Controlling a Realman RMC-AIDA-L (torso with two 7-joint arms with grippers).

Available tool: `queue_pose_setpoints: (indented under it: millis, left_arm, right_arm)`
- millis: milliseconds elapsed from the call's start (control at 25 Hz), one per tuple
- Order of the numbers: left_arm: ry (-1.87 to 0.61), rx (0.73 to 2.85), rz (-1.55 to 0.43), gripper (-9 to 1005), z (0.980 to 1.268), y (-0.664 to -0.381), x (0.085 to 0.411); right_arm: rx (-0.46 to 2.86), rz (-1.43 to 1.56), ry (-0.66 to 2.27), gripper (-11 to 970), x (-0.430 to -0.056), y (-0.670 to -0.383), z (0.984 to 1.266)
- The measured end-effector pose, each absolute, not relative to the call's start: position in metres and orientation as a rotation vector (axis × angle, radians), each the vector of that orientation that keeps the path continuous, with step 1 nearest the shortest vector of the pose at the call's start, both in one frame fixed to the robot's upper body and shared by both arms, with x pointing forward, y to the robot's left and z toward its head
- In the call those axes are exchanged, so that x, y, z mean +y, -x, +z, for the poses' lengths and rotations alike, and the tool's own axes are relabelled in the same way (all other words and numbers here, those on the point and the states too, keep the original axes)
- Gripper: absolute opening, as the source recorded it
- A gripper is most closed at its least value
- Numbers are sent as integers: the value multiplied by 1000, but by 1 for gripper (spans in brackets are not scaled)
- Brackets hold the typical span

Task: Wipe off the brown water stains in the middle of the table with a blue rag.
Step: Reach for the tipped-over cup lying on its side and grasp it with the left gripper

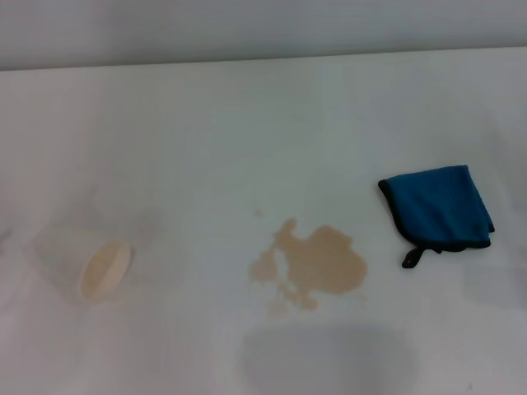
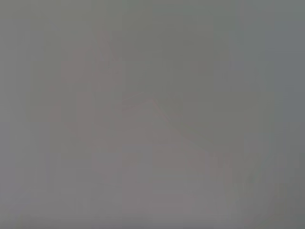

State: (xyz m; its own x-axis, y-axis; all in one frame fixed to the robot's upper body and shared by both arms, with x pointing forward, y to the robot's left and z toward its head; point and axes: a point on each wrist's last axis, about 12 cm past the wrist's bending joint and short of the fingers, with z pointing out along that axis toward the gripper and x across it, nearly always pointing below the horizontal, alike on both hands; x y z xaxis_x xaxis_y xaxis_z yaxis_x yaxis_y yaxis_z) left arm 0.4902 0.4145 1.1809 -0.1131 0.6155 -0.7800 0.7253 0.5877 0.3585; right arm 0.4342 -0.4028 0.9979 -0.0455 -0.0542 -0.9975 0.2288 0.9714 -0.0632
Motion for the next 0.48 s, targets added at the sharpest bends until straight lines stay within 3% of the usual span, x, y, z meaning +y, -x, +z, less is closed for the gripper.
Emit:
queue_pose_setpoints:
  millis: [280,480]
  left_arm:
    - [-1383,1772,88,875,1183,-508,388]
    - [-1555,1736,94,875,1181,-524,370]
  right_arm:
    - [1593,-187,-161,826,-393,-427,995]
    - [1566,-166,-166,827,-387,-418,995]
